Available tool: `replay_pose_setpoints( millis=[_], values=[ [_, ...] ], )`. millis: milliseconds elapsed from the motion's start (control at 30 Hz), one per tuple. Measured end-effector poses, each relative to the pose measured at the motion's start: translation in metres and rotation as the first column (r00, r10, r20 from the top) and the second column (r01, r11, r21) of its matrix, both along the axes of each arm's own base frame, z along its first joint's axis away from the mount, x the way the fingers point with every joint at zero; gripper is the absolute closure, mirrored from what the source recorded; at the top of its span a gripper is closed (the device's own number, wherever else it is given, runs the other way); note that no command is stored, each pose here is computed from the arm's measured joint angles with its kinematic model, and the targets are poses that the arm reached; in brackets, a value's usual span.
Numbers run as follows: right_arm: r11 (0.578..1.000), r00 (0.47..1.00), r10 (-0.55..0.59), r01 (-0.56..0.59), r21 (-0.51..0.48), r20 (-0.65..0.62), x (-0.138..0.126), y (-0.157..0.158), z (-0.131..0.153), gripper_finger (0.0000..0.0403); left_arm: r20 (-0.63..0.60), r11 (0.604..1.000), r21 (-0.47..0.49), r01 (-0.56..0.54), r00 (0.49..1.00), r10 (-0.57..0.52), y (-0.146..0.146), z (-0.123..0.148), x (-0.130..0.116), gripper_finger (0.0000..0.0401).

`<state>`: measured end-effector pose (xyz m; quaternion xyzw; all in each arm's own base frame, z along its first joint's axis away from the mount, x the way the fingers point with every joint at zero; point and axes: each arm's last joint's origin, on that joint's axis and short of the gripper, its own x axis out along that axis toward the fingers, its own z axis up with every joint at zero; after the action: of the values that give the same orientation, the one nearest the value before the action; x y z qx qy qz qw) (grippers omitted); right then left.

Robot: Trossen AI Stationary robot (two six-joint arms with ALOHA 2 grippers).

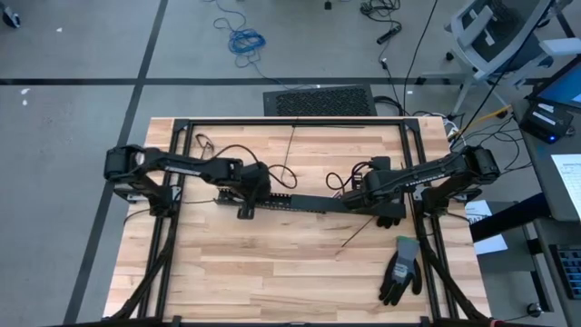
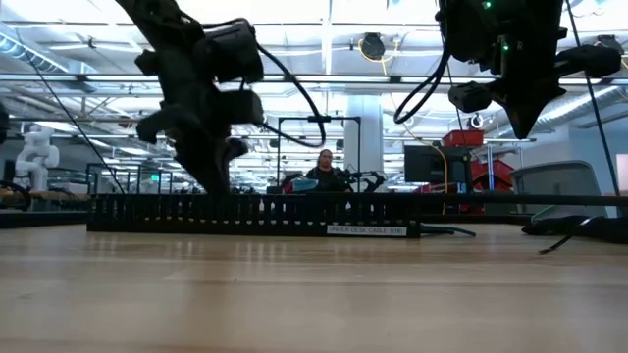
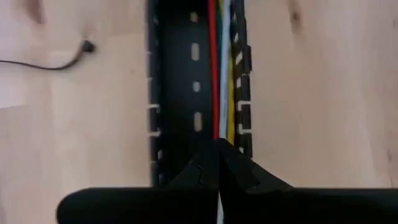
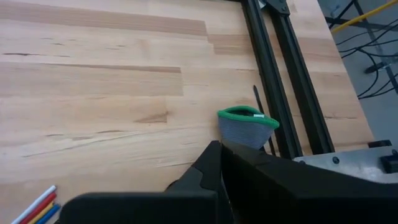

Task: Ziptie cables
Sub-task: Close the black cable duct cover

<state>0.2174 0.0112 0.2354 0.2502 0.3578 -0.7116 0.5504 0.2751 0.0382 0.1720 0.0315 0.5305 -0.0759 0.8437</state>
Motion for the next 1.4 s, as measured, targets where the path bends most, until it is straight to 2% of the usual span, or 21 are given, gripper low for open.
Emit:
replay_pose_setpoints(
  millis=[300,433,633,833,1000,1133,1300,1400],
  values=[
    [1.0,1.0,-0.001,0.001,0.008,-0.002,0.0,0.0,0.0,0.0403,-0.073,1.0,0.02,-0.017,0.997,0.018,0.003,-0.031,0.012,0.0401],
    [1.0,1.0,0.009,-0.008,0.028,-0.016,0.0,0.001,0.0,0.0403,-0.111,0.999,0.021,-0.035,0.993,0.037,0.003,-0.035,0.011,0.0401],
    [0.999,0.999,0.028,-0.027,0.038,-0.033,0.0,0.001,0.0,0.0403,-0.219,0.989,-0.004,-0.147,0.965,0.143,0.001,-0.035,0.0,0.0401],
    [0.997,0.997,0.055,-0.053,0.049,-0.05,-0.001,0.001,0.001,0.0403,-0.265,0.991,0.014,-0.134,0.955,0.133,-0.004,-0.033,-0.005,0.0401],
    [0.977,0.985,0.158,-0.147,0.154,-0.061,-0.003,-0.001,0.016,0.0403,-0.248,0.991,0.021,-0.135,0.959,0.136,-0.003,-0.018,0.001,0.0401],
    [0.942,0.971,0.205,-0.161,0.296,-0.126,-0.005,-0.007,0.011,0.0403,-0.136,0.992,0.049,-0.113,0.984,0.119,0.0,0.012,0.006,0.0401],
    [0.888,0.947,0.157,-0.01,0.46,-0.281,-0.028,-0.014,-0.024,0.0403,-0.086,0.988,0.108,-0.106,0.99,0.116,0.004,0.029,-0.002,0.0401],
    [0.863,0.927,0.09,0.11,0.492,-0.364,-0.046,-0.014,-0.043,0.0403,-0.016,0.981,0.132,-0.14,0.99,0.143,0.009,0.044,-0.008,0.0401]
  ],
)
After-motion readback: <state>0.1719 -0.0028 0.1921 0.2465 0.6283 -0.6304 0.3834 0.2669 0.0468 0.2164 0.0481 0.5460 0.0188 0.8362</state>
